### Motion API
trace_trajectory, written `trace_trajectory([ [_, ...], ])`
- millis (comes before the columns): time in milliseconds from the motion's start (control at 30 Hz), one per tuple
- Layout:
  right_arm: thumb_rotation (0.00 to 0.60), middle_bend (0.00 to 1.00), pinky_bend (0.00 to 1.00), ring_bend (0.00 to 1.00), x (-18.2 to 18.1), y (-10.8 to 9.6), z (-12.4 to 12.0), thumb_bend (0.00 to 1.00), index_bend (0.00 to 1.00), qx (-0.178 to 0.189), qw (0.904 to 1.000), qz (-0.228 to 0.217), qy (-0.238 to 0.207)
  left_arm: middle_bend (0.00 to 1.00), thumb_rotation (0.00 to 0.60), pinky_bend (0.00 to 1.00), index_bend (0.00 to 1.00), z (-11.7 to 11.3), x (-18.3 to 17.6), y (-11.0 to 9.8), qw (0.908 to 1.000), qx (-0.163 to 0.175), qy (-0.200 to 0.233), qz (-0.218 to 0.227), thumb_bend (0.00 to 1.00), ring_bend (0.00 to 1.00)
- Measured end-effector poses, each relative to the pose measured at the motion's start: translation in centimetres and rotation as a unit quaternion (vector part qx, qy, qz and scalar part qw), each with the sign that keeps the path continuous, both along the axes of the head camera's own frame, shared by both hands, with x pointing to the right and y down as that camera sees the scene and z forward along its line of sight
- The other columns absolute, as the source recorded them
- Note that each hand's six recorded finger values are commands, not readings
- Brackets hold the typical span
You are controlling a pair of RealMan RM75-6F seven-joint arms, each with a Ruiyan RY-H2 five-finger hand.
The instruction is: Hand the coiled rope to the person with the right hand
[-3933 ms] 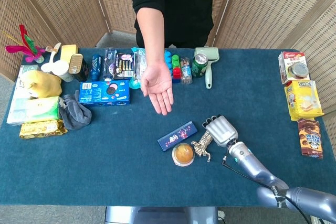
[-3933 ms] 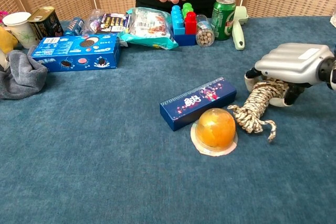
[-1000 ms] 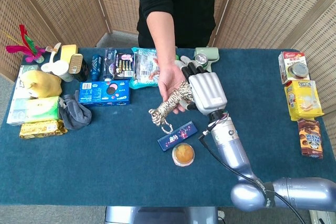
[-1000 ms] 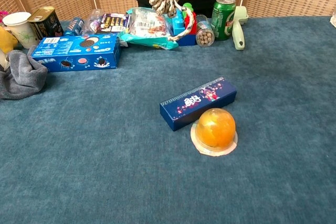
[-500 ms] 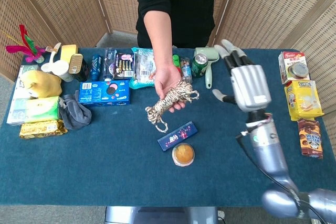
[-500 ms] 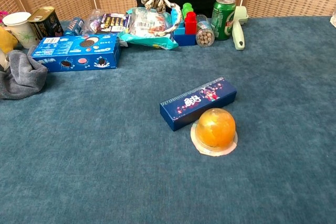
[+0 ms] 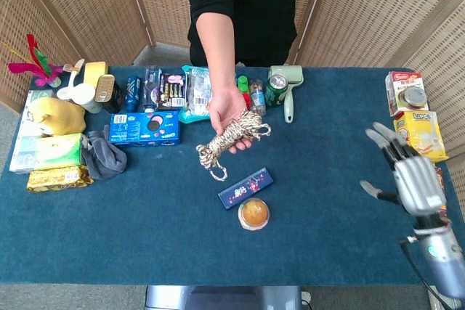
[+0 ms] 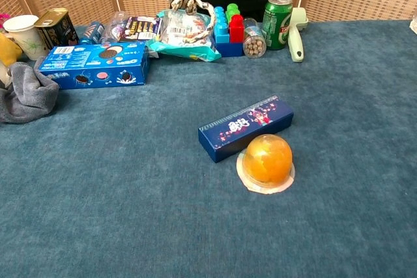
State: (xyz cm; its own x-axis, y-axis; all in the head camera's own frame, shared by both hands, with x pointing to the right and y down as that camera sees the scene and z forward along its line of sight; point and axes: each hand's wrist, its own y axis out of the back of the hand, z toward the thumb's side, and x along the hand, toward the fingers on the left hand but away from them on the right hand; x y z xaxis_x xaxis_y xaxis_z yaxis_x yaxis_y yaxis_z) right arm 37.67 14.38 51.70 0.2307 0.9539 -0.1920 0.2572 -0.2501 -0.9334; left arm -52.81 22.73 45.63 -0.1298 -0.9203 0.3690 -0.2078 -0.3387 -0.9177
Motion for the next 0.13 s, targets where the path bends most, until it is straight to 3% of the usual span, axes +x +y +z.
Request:
trace_trajectory([
  [133,0.6,0.09,0.27,0.13,2.7,3.2,0.5,0.0,0.11,-0.01,0.9995,0.027,0.014,0.05,0.6,0.09,0.05,0.1,0.2,0.1,1.0,0.001,-0.003,0.002,0.17,0.08],
])
